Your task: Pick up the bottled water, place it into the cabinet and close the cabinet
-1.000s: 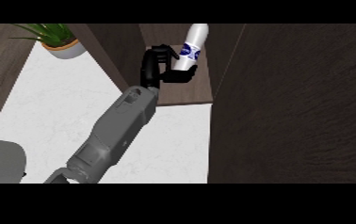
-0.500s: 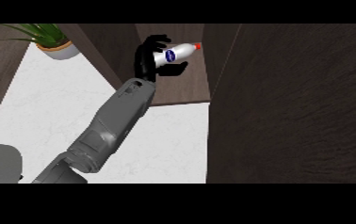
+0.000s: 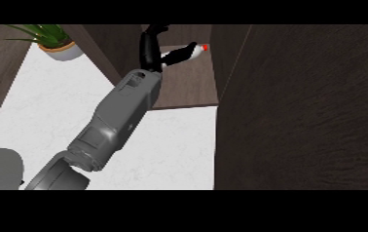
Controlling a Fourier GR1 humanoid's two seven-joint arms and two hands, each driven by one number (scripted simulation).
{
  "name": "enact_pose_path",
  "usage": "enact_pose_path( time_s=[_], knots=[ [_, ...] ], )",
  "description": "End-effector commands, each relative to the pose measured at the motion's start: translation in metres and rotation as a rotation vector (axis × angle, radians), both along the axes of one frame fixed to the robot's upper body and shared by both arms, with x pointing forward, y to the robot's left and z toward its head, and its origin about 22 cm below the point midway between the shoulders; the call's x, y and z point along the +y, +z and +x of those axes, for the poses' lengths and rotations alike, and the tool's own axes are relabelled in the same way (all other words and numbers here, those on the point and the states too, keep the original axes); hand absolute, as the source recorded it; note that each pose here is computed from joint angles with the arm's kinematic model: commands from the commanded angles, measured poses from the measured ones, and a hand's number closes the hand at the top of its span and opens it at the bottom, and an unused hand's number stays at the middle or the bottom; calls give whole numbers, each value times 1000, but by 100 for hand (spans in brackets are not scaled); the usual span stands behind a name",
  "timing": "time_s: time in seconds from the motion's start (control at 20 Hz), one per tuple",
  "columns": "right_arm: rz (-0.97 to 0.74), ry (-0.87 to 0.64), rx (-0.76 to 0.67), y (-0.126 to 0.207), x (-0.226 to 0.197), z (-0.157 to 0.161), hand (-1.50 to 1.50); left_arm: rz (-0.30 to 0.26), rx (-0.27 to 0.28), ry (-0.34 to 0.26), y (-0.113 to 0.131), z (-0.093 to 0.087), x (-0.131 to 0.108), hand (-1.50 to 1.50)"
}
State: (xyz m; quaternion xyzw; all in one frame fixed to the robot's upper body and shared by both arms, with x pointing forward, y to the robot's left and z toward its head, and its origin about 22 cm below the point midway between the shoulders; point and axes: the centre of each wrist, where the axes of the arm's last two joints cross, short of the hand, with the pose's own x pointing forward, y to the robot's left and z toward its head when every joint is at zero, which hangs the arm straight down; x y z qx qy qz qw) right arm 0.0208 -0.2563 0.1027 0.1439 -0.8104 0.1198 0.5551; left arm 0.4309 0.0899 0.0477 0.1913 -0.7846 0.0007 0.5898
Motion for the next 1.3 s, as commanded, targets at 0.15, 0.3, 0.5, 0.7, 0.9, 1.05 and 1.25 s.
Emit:
enact_pose_path(
  time_s=[0.15, 0.3, 0.5, 0.7, 0.9, 1.05, 1.25],
  knots=[
    [41, 4, -24, 19, 3, 0, -150, -252, -133, -246, 8, -3, -8, 150],
    [56, 24, -28, 26, 4, -1, -150, -268, -129, -263, 27, 3, -17, 150],
    [40, 11, -39, 24, 10, 7, -150, -312, -127, -276, 1, -14, -15, 150],
    [19, 10, -22, 33, 16, 0, -150, -379, -79, -398, -10, -29, -19, 150],
    [16, 22, -36, 29, 14, 5, -150, -505, -27, -576, -24, -53, -26, 150],
    [24, 1, 7, 31, 19, -5, -150, -548, 33, -630, -53, -90, -29, -150],
    [19, -36, -14, 31, 21, -4, -150, -633, 56, -710, -59, -126, -37, -150]
  ],
)
